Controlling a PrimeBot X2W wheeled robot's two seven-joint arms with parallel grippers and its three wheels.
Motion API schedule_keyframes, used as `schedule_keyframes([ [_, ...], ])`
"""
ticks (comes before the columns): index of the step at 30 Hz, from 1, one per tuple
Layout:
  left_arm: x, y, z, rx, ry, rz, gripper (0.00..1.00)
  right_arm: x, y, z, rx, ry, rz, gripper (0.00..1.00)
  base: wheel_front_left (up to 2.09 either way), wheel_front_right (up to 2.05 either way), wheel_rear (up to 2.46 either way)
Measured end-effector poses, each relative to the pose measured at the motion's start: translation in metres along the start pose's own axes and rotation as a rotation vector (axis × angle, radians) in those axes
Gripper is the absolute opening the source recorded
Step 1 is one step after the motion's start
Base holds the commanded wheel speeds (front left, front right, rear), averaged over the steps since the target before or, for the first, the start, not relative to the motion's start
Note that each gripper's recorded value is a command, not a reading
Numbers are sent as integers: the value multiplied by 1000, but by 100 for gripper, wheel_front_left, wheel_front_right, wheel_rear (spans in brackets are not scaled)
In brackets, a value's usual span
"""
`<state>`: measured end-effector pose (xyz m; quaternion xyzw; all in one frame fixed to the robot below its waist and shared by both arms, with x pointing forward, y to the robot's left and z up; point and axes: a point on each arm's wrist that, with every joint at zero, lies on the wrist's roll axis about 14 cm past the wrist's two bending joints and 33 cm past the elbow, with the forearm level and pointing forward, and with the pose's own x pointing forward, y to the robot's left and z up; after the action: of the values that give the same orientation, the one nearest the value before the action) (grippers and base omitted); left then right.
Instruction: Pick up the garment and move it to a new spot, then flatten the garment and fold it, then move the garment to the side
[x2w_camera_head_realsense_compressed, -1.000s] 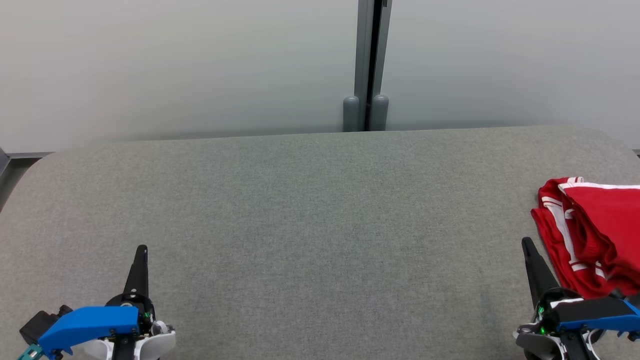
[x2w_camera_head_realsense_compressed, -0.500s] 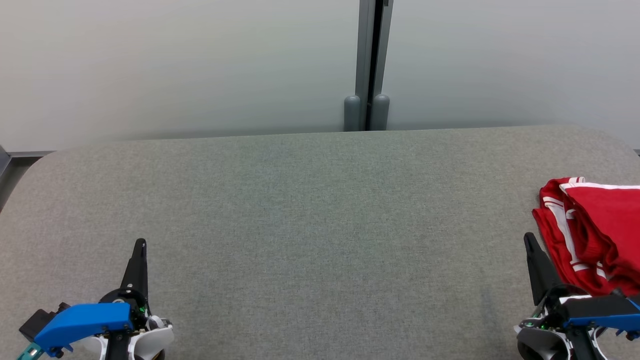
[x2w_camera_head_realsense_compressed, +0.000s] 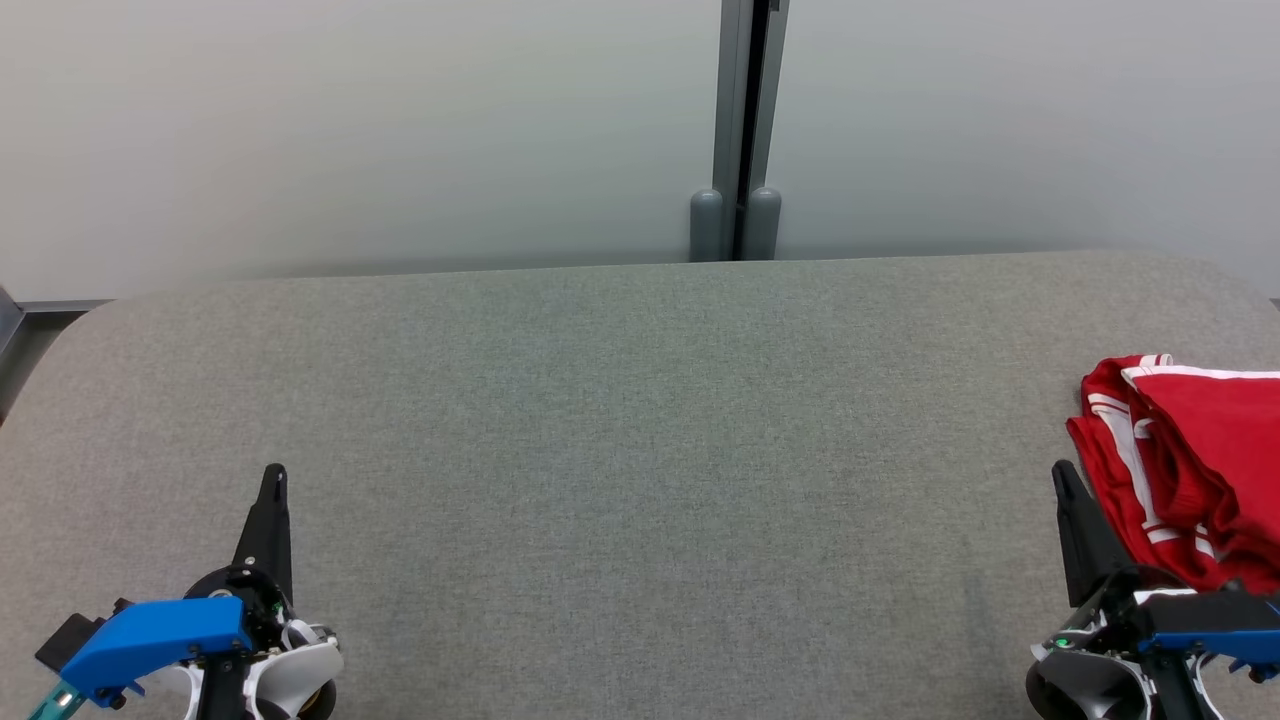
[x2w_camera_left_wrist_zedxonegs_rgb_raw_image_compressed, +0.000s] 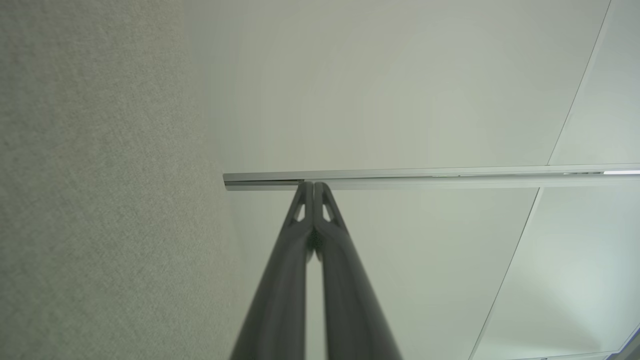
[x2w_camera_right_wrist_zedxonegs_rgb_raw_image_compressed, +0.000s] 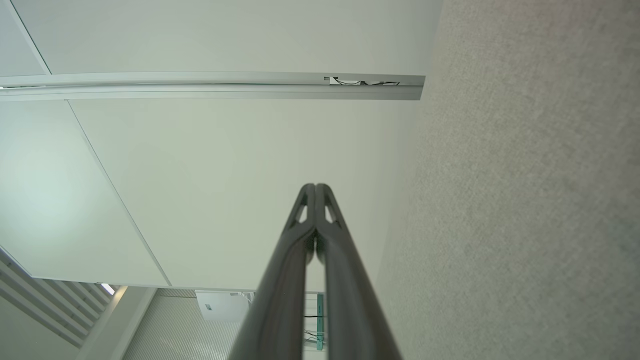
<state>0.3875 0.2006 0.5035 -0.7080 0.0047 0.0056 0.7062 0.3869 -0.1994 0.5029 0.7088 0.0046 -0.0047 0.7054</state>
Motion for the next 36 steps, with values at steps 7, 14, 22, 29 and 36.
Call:
schedule_keyframes([
  [7,0,0,0,0,0,0,0,0,0,0,0,0,0,0,0,0,0],
  [14,0,0,0,0,0,-3,0,0,0,0,0,0,0,0,0,0,0],
  [22,0,0,0,0,0,-3,0,0,0,0,0,0,0,0,0,0,0],
  [29,0,0,0,0,0,-3,0,0,0,0,0,0,0,0,0,0,0],
  [36,0,0,0,0,0,-3,0,0,0,0,0,0,0,0,0,0,0],
])
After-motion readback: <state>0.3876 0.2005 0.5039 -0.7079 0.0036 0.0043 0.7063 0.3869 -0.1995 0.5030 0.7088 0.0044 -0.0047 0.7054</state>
